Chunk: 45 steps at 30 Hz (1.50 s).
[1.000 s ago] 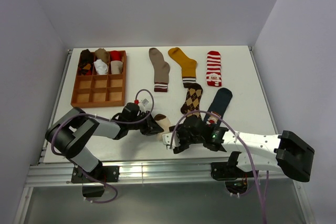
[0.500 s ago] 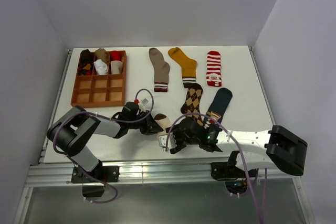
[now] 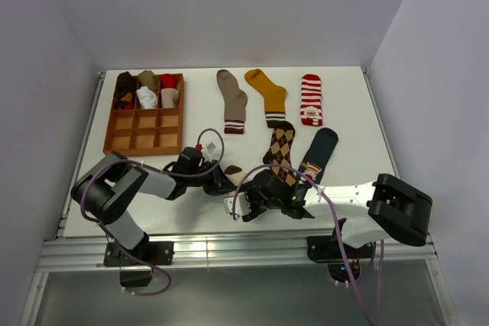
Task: Roll the socks
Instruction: Roll the sock at the center of the board.
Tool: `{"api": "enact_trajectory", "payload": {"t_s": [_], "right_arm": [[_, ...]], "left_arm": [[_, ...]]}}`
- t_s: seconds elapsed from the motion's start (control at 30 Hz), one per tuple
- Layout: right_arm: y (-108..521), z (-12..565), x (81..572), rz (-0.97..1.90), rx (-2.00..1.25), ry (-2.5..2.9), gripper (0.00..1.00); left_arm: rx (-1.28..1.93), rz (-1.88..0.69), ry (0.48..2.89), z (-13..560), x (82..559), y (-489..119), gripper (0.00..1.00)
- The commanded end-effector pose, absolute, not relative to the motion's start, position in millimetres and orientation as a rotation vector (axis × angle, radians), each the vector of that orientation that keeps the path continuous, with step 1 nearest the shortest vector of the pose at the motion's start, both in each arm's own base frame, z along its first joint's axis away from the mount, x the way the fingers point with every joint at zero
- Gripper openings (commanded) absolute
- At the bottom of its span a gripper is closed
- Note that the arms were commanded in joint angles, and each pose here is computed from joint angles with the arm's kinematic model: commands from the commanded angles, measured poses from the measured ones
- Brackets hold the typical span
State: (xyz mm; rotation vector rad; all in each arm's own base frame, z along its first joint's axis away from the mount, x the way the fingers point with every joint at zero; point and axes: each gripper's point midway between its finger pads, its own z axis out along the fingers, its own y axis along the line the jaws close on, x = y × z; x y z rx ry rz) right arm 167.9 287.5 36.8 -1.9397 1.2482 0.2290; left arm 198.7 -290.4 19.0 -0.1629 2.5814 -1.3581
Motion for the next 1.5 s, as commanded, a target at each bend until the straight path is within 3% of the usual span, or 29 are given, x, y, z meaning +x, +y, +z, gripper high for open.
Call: {"api": "enact_trajectory", "payload": {"t_s": [0.0,0.27,0.4,0.63,0.77,1.03,1.47], "right_arm": [[307.0,49.5,177.6,0.205,-1.919,1.186,0.66],[316.1,41.8,183.0,0.202,-1.948,1.206,0.53],[316.4,33.8,178.9,0.221,-2.002,1.232,0.36],[297.0,18.0,165.8,0.233,-2.164,1.323,0.22],[279.1,16.6,153.7,0.279,-2.25,1.452,0.17],[250.0,8.9,139.6,0.312,-2.33,1.626,0.13],[235.0,5.4,133.0,0.289,-2.376,1.717,0.12]], "left_arm": [[-0.19,-1.05,2.888,-47.0,151.4,-244.9,0.0],[-0.186,-1.049,2.906,-49.8,147.1,-240.8,0.0],[-0.16,-1.039,2.915,-49.6,147.7,-240.9,0.0],[-0.091,-0.918,2.881,-39.5,166.6,-236.5,0.0],[-0.076,-0.851,2.8,-21.9,189.0,-237.1,0.1],[0.022,-0.789,2.693,10.4,214.6,-238.4,0.22],[0.071,-0.865,2.606,33.1,230.4,-253.7,0.26]]}}
